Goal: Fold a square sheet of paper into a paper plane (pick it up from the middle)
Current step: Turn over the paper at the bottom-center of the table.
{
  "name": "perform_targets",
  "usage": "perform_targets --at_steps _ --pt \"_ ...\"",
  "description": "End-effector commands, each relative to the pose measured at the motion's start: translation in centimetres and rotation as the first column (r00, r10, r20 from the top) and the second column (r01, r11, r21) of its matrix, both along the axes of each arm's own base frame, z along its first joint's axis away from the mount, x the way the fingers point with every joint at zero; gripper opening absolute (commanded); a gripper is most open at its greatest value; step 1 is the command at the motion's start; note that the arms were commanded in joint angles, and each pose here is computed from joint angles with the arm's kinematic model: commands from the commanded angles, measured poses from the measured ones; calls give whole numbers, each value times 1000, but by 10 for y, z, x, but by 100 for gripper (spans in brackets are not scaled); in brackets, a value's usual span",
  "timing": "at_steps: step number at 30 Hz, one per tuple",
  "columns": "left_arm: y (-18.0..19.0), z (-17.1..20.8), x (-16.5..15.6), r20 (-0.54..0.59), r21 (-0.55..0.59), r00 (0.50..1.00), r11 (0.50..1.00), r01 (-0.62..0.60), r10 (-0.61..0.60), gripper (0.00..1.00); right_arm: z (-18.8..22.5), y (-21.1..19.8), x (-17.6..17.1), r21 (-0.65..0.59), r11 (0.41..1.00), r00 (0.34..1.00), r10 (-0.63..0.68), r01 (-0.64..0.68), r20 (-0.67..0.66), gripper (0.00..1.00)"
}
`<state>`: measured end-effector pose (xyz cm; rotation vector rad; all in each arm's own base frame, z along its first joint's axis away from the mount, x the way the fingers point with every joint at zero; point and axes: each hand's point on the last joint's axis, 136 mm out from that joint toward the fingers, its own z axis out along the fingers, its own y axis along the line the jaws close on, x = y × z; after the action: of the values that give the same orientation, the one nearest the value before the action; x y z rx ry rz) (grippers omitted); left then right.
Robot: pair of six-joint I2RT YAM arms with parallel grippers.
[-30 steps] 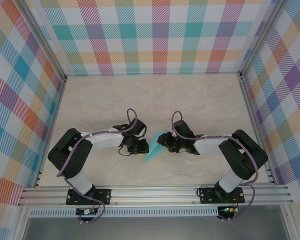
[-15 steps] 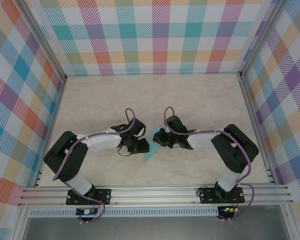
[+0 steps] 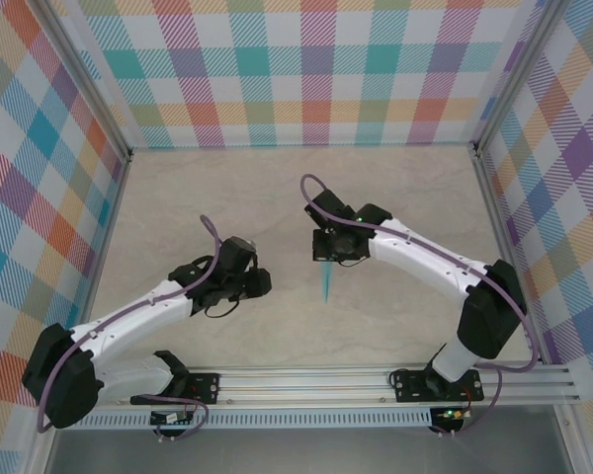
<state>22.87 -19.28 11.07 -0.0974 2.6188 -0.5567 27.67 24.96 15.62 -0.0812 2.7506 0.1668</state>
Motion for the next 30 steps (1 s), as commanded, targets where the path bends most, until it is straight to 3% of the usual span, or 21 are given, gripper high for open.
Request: perform_targets --at_steps 1,5,11,16,20,24,27,30 --pt "38 -6 -1 26 81 989 986 -146 144 34 -11 -83 -26 -513 858 995 -14 -40 -100 4" --pt "59 2 -3 76 70 968 967 -243 238 36 -33 -66 -23 -552 832 990 -18 -62 -137 4" --pt "83 11 -10 134 55 940 945 -323 314 42 -73 -4 -26 -572 809 979 21 -136 -204 8" --pt "91 12 -15 143 50 934 940 -338 328 44 -100 47 -35 -499 847 965 58 -183 -256 17" --pt "91 10 -17 137 50 936 941 -334 325 45 -109 81 -42 -352 910 947 114 -221 -301 28" --pt "91 8 -18 135 50 938 943 -329 320 45 -96 117 -52 -126 952 924 230 -278 -304 43" --pt "91 10 -18 141 45 936 943 -331 322 46 -72 142 -58 75 949 919 314 -305 -237 54" --pt "91 11 -18 140 36 937 944 -329 321 47 -50 144 -61 179 930 922 350 -321 -167 69"
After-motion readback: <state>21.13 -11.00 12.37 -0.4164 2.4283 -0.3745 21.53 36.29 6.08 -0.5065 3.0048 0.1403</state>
